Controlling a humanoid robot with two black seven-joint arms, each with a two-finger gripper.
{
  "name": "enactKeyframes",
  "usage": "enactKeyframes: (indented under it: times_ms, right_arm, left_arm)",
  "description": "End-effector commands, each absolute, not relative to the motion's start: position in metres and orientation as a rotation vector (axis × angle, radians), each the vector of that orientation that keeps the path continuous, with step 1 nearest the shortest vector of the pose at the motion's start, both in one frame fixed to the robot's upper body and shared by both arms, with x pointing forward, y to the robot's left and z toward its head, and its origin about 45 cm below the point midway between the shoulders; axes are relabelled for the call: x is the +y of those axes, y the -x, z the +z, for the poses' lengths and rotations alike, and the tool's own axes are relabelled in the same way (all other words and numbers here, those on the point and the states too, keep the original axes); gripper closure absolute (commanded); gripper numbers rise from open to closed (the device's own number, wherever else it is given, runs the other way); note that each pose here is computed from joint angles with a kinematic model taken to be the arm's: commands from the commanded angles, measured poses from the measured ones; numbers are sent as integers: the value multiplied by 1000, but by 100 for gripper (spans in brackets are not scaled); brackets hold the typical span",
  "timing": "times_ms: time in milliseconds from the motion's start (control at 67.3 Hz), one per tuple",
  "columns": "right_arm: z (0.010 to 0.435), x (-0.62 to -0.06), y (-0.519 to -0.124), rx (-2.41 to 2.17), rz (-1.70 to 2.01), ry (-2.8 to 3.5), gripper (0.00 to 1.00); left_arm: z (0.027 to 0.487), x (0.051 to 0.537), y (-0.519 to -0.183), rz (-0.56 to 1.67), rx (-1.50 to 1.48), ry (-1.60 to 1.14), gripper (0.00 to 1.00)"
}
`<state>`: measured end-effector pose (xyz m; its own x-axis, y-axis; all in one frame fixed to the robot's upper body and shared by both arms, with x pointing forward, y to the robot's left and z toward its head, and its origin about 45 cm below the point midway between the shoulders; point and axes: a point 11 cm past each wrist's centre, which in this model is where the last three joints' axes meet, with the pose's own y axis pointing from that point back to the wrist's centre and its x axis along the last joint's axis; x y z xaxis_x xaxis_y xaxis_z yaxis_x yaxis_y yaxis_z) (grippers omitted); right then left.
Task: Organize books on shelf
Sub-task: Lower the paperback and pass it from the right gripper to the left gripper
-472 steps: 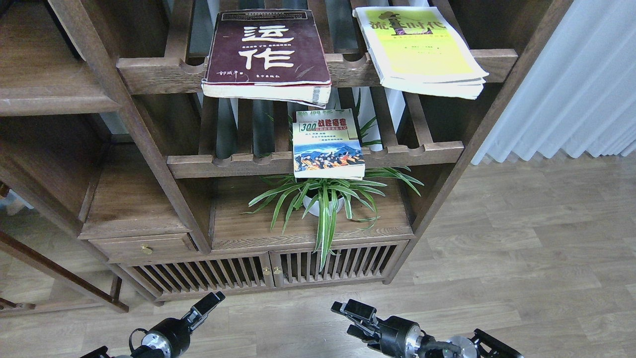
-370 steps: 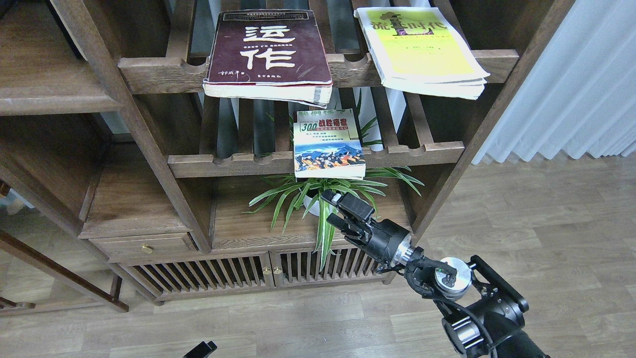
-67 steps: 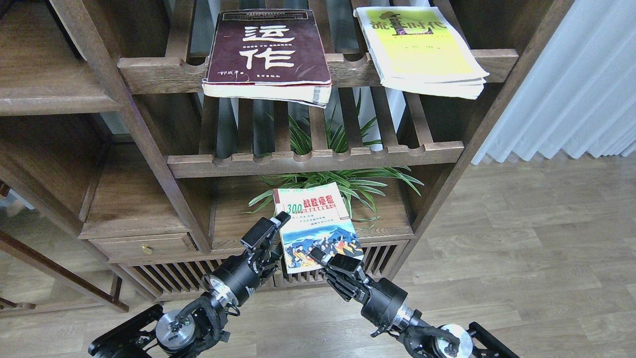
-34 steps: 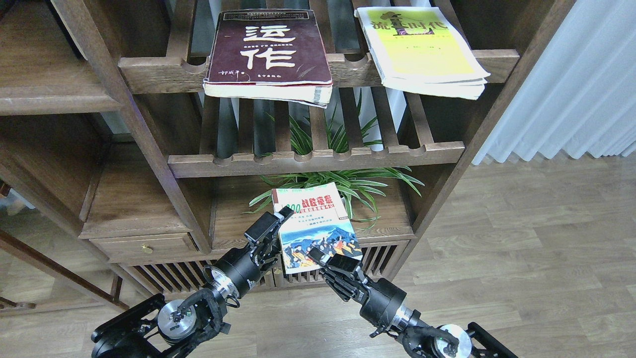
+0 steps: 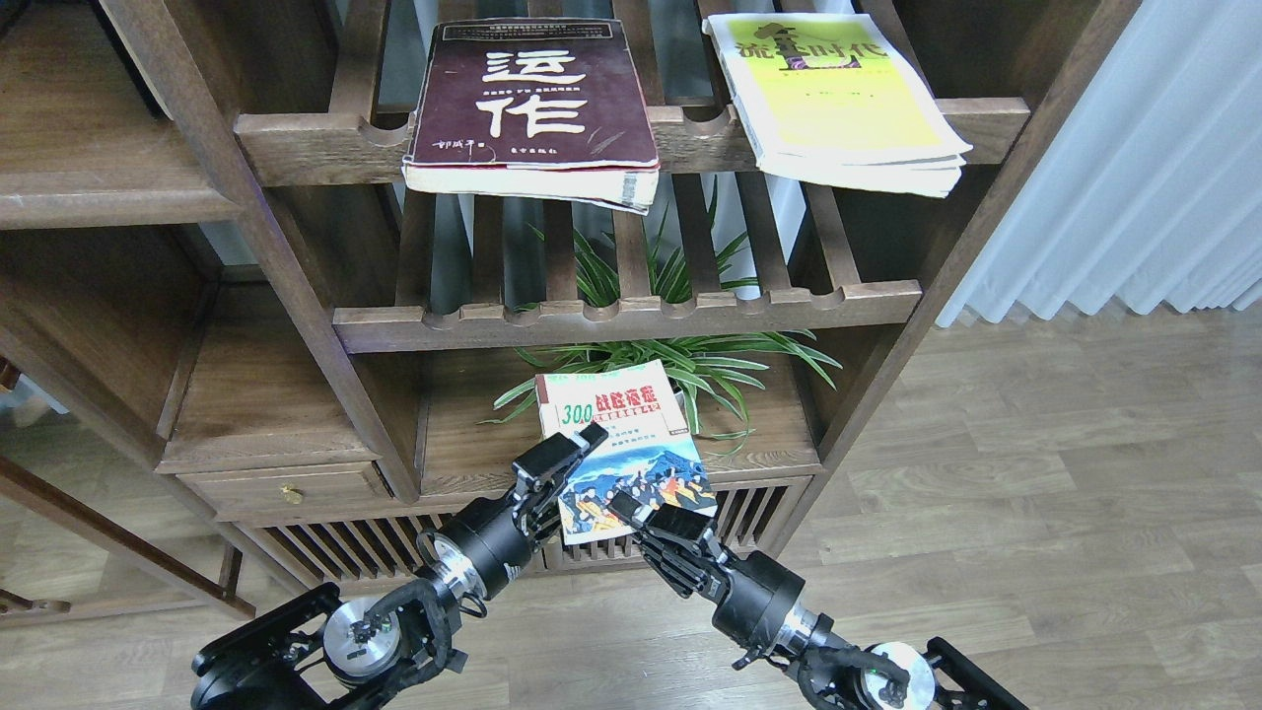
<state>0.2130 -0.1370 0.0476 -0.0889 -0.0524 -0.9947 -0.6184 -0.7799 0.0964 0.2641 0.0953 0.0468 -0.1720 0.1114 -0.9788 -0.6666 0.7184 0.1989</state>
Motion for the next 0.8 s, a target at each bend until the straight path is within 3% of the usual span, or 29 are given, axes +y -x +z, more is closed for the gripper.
enactKeyframes:
  times_ms: [0,238,297,327,342,475,505,787]
  right_arm:
    - [47,-137,-212,729,1926,1789,96]
    - [46,-137,-211,731,1929,1787,95]
    - [46,-137,-212,732,1929,1791,89]
    - [46,-137,-212,733,1927,1799,79]
    - [45,-138,-213,742,1926,1814,53]
    - [41,-140,-217,764,1930,1845,5]
    - [40,-141,-217,770,1932,1842,0]
    - [27,-152,-214,831,1957,1797,0]
  left_arm:
    - [46,97,-265,743,1629,477,95]
    - [42,99,-266,748,1627,453,100]
    - [39,102,-267,761,1625,449,100]
    - [38,103,-267,766,1625,447,100]
    - [39,103,-267,765,1624,447,100]
    - [39,102,-267,760,1622,443,100]
    - [39,102,-267,759,1622,443,100]
    - [31,124,-262,784,1595,376,100]
